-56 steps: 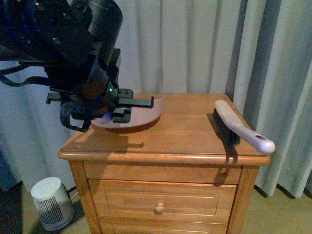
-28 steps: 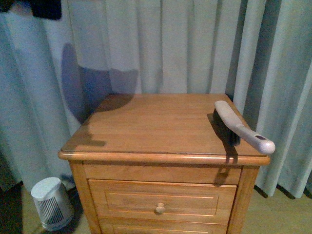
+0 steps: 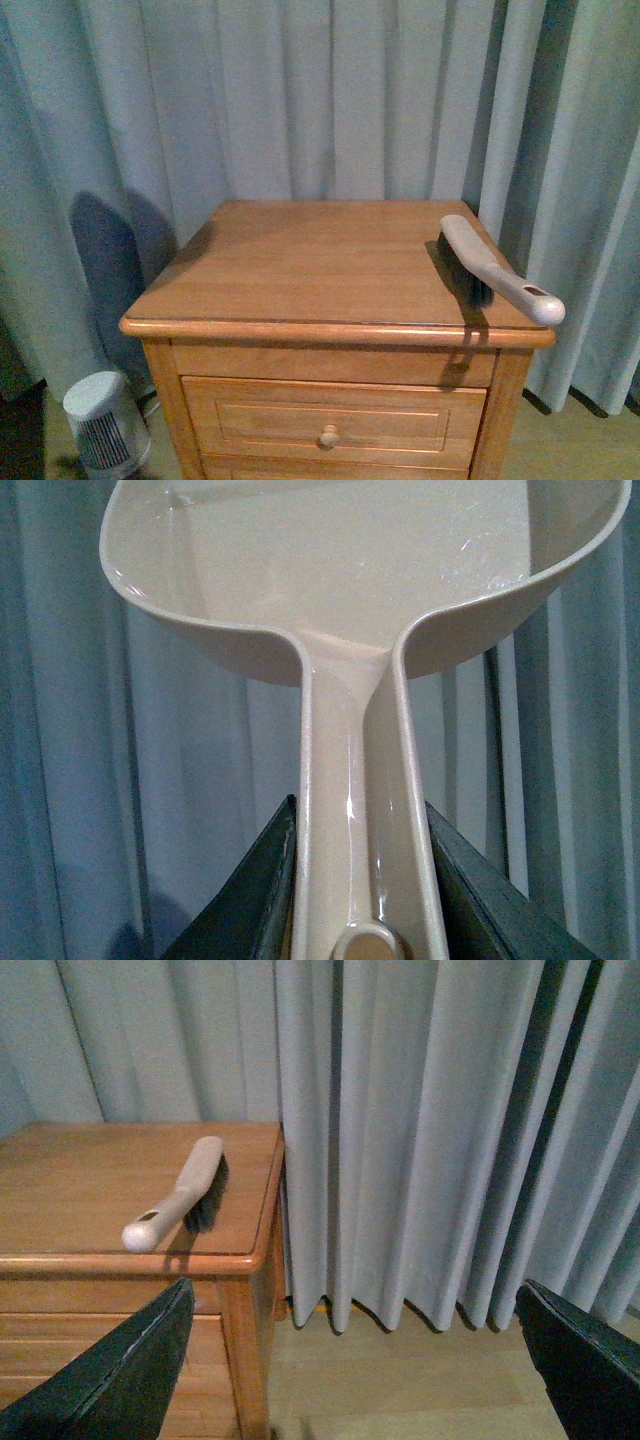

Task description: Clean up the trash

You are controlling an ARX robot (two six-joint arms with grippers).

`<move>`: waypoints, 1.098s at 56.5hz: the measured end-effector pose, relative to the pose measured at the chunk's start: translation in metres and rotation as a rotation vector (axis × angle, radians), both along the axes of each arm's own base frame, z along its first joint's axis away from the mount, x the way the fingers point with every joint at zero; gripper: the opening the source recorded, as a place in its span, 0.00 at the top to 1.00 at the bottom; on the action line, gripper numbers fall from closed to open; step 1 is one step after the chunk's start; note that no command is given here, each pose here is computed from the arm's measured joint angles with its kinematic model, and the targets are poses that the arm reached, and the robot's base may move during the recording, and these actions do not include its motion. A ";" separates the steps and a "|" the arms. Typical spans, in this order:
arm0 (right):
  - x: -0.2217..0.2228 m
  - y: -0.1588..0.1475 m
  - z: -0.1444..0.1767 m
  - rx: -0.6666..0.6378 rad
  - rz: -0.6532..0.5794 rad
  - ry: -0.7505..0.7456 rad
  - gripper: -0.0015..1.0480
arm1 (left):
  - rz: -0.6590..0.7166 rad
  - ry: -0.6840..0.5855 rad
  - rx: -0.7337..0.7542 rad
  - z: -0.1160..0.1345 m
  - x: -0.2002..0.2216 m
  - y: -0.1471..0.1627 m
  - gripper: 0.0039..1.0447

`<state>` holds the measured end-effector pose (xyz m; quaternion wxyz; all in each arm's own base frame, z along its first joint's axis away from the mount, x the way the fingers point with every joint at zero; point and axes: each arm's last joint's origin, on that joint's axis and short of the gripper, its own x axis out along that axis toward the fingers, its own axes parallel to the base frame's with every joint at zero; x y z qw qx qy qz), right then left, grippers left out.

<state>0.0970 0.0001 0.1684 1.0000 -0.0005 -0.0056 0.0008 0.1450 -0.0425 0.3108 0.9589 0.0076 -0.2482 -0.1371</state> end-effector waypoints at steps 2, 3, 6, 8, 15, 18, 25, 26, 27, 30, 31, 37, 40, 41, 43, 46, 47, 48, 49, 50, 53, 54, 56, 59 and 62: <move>0.000 0.000 0.000 0.000 0.000 0.000 0.07 | -0.004 -0.002 -0.009 -0.003 -0.007 0.003 0.73; 0.000 0.000 0.000 0.000 0.000 0.000 0.07 | -0.009 -0.001 -0.016 -0.004 -0.010 0.004 0.73; 0.000 0.000 0.000 0.000 0.000 0.000 0.07 | -0.024 0.003 -0.025 -0.009 -0.018 0.007 0.73; 0.000 0.000 0.000 0.000 0.000 0.000 0.07 | -0.027 0.007 -0.031 -0.011 -0.022 0.009 0.73; 0.000 0.000 0.000 0.000 0.000 0.000 0.07 | -0.028 0.017 -0.056 -0.015 -0.026 0.012 0.73; 0.000 0.000 0.000 -0.009 -0.021 0.005 0.07 | -0.030 0.018 -0.060 -0.015 -0.026 0.012 0.73; 0.012 0.000 0.003 -0.090 -0.354 0.141 0.07 | -0.035 0.020 -0.064 -0.015 -0.026 0.012 0.73; 0.013 0.000 0.004 -0.091 -0.357 0.145 0.07 | -0.036 0.020 -0.063 -0.015 -0.026 0.012 0.73; 0.017 0.001 0.007 -0.092 -0.357 0.152 0.07 | -0.036 0.020 -0.063 -0.015 -0.026 0.012 0.73; 0.026 0.004 0.018 -0.089 -0.327 0.158 0.07 | -0.035 0.020 -0.064 -0.015 -0.026 0.012 0.73; 0.030 0.006 0.023 -0.088 -0.307 0.160 0.07 | -0.036 0.020 -0.064 -0.015 -0.026 0.012 0.73; 0.060 0.018 0.054 -0.076 -0.227 0.209 0.07 | -0.037 0.020 -0.065 -0.015 -0.026 0.012 0.73; 0.076 0.025 0.064 -0.064 -0.186 0.256 0.07 | -0.036 0.021 -0.066 -0.015 -0.026 0.012 0.73; 0.083 0.028 0.068 -0.060 -0.169 0.279 0.07 | -0.036 0.021 -0.066 -0.015 -0.026 0.012 0.73; 0.093 0.032 0.074 -0.052 -0.146 0.309 0.07 | -0.037 0.021 -0.066 -0.015 -0.026 0.012 0.73; 0.111 0.039 0.082 -0.035 -0.116 0.353 0.07 | -0.038 0.021 -0.066 -0.015 -0.026 0.012 0.73; 0.118 0.042 0.085 -0.025 -0.106 0.372 0.07 | -0.037 0.021 -0.066 -0.015 -0.026 0.012 0.73; 0.127 0.046 0.087 -0.016 -0.090 0.398 0.07 | -0.037 0.021 -0.066 -0.015 -0.026 0.012 0.73; 0.131 0.047 0.088 -0.017 -0.085 0.409 0.07 | -0.037 0.021 -0.066 -0.015 -0.026 0.012 0.73; 0.138 0.051 0.088 -0.009 -0.069 0.431 0.07 | -0.038 0.021 -0.066 -0.015 -0.026 0.012 0.73; 0.157 0.059 0.088 0.015 -0.046 0.478 0.07 | -0.036 0.021 -0.067 -0.015 -0.026 0.012 0.73; 0.164 0.062 0.088 0.028 -0.041 0.495 0.07 | -0.036 0.021 -0.067 -0.015 -0.026 0.012 0.73; 0.174 0.067 0.088 0.044 -0.026 0.517 0.07 | -0.036 0.021 -0.067 -0.015 -0.026 0.012 0.73; 0.197 0.080 0.085 0.073 0.003 0.567 0.07 | -0.037 0.021 -0.066 -0.015 -0.026 0.012 0.73; 0.211 0.088 0.080 0.095 0.012 0.605 0.07 | -0.037 0.021 -0.066 -0.015 -0.026 0.012 0.73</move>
